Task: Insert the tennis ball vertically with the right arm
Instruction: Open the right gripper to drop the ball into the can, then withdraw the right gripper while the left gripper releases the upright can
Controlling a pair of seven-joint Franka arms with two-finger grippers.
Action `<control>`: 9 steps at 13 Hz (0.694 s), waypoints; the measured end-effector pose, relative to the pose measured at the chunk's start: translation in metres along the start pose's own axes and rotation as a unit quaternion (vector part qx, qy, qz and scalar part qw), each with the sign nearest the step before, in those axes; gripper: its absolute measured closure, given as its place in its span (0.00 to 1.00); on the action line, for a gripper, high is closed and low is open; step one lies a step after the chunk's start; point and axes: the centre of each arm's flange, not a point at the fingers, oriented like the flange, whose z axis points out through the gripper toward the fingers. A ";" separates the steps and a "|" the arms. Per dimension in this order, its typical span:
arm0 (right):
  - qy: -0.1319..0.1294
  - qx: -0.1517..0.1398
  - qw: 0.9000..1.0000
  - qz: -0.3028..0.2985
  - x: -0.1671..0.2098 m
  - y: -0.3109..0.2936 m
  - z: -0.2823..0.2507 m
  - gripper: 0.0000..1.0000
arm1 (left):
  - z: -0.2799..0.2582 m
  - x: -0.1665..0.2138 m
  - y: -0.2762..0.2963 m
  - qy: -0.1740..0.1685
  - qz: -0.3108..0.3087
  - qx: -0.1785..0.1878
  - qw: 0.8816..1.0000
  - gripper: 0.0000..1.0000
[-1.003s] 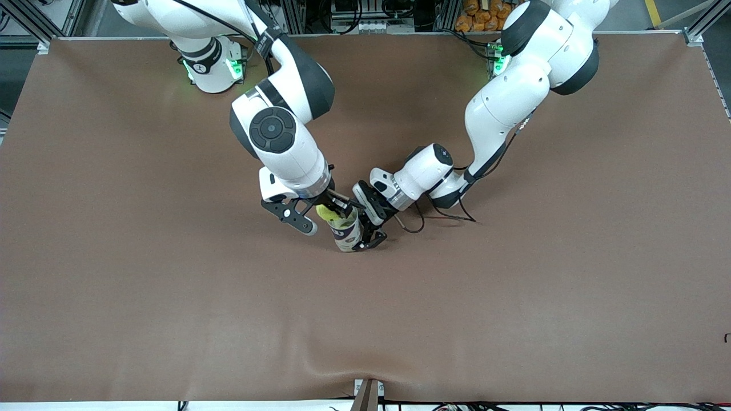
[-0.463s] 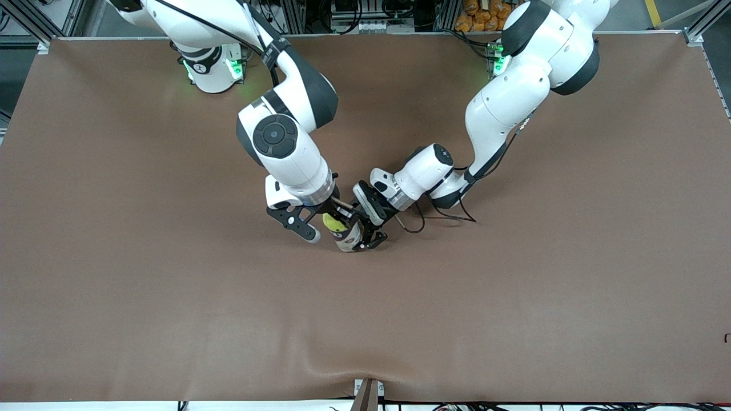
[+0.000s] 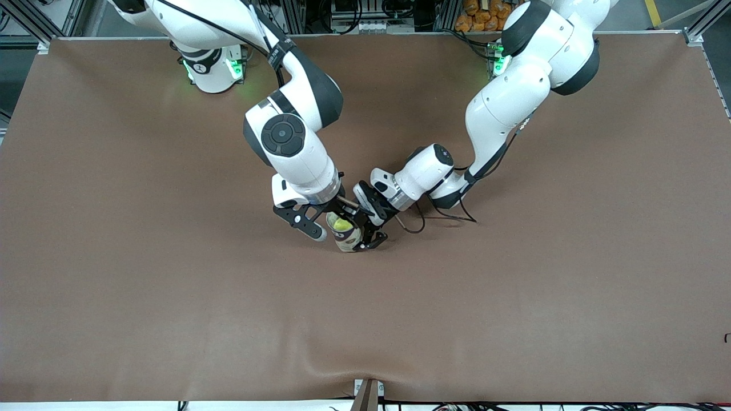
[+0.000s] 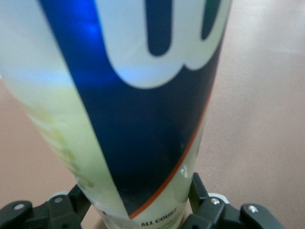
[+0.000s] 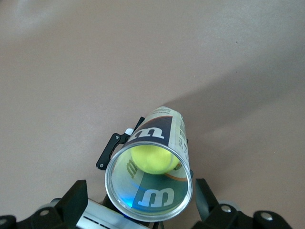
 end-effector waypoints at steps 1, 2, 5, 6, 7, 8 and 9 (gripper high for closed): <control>0.001 0.001 1.000 0.001 0.001 0.000 -0.001 0.00 | 0.000 0.000 0.000 0.000 0.000 0.000 1.000 0.16; 0.002 0.002 1.000 0.002 0.003 0.000 -0.002 0.00 | 0.000 0.000 0.000 0.000 0.000 0.000 1.000 0.16; 0.014 0.008 1.000 0.010 0.024 0.005 -0.015 0.00 | 0.000 0.000 0.000 0.000 0.000 0.000 1.000 0.16; 0.016 0.005 1.000 0.003 0.037 0.011 -0.025 0.00 | 0.000 0.000 0.000 0.000 0.000 0.000 1.000 0.16; 0.015 -0.004 1.000 -0.013 0.052 0.021 -0.036 0.00 | 0.000 0.000 0.000 0.000 0.000 0.000 1.000 0.16; 0.011 -0.017 0.999 -0.031 0.070 0.034 -0.048 0.00 | 0.000 0.000 0.000 0.000 0.000 0.000 1.000 0.16; 0.005 -0.031 0.998 -0.048 0.090 0.050 -0.062 0.00 | 0.000 0.000 0.000 0.000 0.000 0.000 1.000 0.16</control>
